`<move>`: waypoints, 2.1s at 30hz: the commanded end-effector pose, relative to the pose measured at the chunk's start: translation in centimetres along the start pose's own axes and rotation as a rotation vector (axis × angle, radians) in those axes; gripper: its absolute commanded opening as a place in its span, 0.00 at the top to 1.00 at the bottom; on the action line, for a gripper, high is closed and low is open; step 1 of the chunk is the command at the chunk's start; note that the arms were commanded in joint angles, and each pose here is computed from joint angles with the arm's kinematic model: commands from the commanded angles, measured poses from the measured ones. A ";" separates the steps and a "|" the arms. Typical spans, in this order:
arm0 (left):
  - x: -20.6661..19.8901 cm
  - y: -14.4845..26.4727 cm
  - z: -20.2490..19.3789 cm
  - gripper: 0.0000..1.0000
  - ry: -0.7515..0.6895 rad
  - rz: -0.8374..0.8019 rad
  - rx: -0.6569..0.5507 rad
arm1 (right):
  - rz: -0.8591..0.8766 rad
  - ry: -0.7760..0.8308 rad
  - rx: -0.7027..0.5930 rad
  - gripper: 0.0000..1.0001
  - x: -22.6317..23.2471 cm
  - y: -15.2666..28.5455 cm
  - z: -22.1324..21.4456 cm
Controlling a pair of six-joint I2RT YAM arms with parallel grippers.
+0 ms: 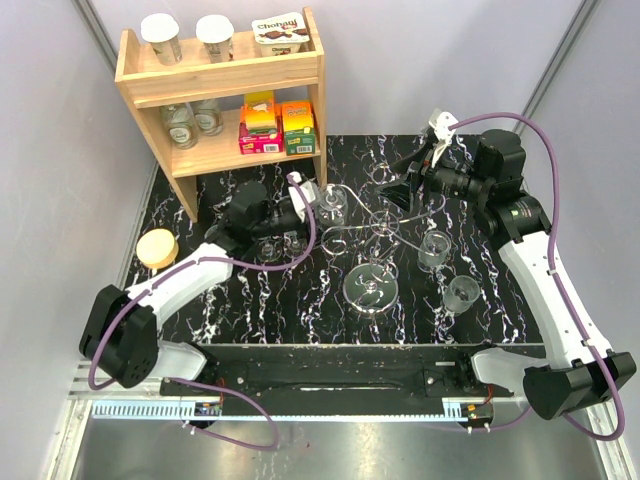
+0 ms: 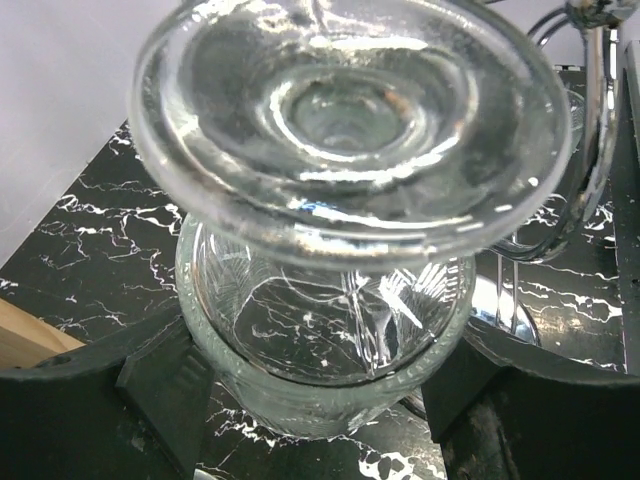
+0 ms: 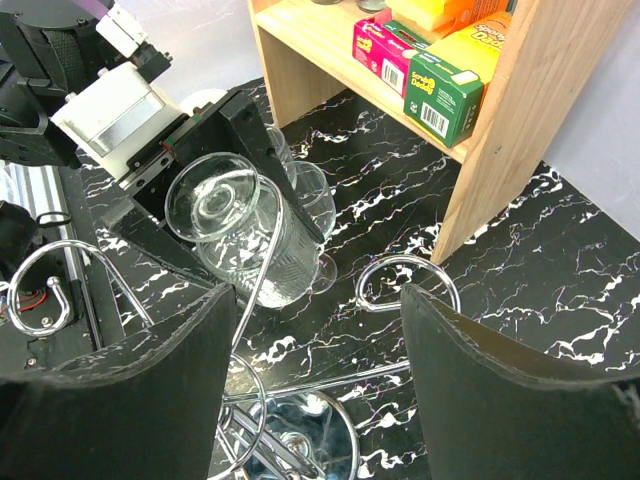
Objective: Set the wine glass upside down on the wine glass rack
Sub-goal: Turn the wine glass upside down at the wine rack, then adjust the wine rack at the center of the board.
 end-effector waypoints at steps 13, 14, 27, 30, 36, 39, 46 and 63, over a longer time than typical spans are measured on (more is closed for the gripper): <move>0.4 -0.4 2.6 0.71 -0.092 -0.019 -0.059 | 0.016 0.034 -0.035 0.27 0.2 0.3 0.7; 0.4 -0.4 2.6 0.66 -0.091 -0.015 -0.058 | 0.017 0.036 -0.037 0.27 0.2 0.3 0.9; 0.1 0.9 3.9 0.01 -0.081 0.024 -0.066 | -0.061 0.127 -0.035 0.23 1.6 2.6 3.1; -0.1 1.3 4.0 0.01 -0.087 0.026 -0.049 | -0.066 0.149 -0.018 0.21 2.2 3.3 3.2; -0.7 2.6 3.6 0.01 -0.084 0.003 0.033 | 0.012 0.189 0.048 0.07 4.2 5.0 2.6; -0.6 3.7 3.0 0.01 -0.080 0.010 0.099 | 0.047 0.197 0.074 0.00 4.9 5.6 2.3; -0.4 6.9 3.7 0.01 -0.044 0.052 0.221 | 0.045 0.176 0.154 0.01 4.5 5.7 0.3; 0.8 10.5 5.8 0.01 -0.074 0.182 0.373 | 0.052 0.082 0.161 0.02 1.7 1.6 -2.3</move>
Point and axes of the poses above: each gripper's point midway between its finger pads, its own y axis back along the fingers, its own x axis along the line the jaws close on, z = x × y, the point moved 9 cm from there along y, back along the fingers, and after that the axes turned 10 degrees about -y, right-handed, at the moved point
